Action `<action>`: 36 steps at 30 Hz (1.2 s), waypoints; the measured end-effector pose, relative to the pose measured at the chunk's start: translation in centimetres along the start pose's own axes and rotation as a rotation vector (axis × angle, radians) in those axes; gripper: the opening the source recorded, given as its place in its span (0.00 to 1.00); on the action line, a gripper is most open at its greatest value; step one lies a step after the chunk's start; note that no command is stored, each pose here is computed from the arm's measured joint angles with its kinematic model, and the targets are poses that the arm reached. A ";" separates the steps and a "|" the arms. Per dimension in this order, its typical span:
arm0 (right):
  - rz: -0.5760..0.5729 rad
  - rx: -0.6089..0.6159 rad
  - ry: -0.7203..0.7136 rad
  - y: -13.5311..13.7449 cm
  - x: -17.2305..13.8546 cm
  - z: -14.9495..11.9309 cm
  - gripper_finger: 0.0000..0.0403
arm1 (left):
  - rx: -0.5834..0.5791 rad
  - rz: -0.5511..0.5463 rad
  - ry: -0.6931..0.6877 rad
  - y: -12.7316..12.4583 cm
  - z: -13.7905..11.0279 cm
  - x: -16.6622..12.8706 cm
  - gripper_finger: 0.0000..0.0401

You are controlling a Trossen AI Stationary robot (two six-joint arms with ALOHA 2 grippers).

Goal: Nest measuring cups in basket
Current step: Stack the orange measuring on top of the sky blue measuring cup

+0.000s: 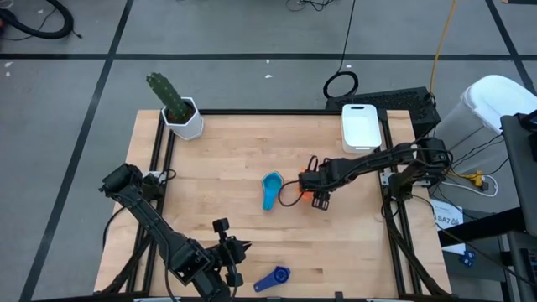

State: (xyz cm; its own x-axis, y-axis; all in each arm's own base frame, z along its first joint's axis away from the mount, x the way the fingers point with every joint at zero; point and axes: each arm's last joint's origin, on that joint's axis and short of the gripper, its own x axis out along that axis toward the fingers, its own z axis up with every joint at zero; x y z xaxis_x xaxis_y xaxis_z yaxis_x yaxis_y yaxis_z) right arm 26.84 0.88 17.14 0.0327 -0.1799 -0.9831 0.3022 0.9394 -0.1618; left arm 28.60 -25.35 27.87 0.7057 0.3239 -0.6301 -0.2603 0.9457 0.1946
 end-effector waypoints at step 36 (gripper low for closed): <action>0.018 -0.228 -0.107 0.8 3.4 -0.4 0.05 | 0.060 0.006 0.002 0.2 0.1 0.2 0.08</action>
State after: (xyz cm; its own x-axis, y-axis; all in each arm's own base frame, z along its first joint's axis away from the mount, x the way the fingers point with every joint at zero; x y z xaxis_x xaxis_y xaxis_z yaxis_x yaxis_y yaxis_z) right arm 26.81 1.17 13.61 0.1407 -0.1808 -0.9734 0.0780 0.9822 -0.1711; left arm 28.79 -25.13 27.86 0.7028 0.3301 -0.6301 -0.2248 0.9435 0.2434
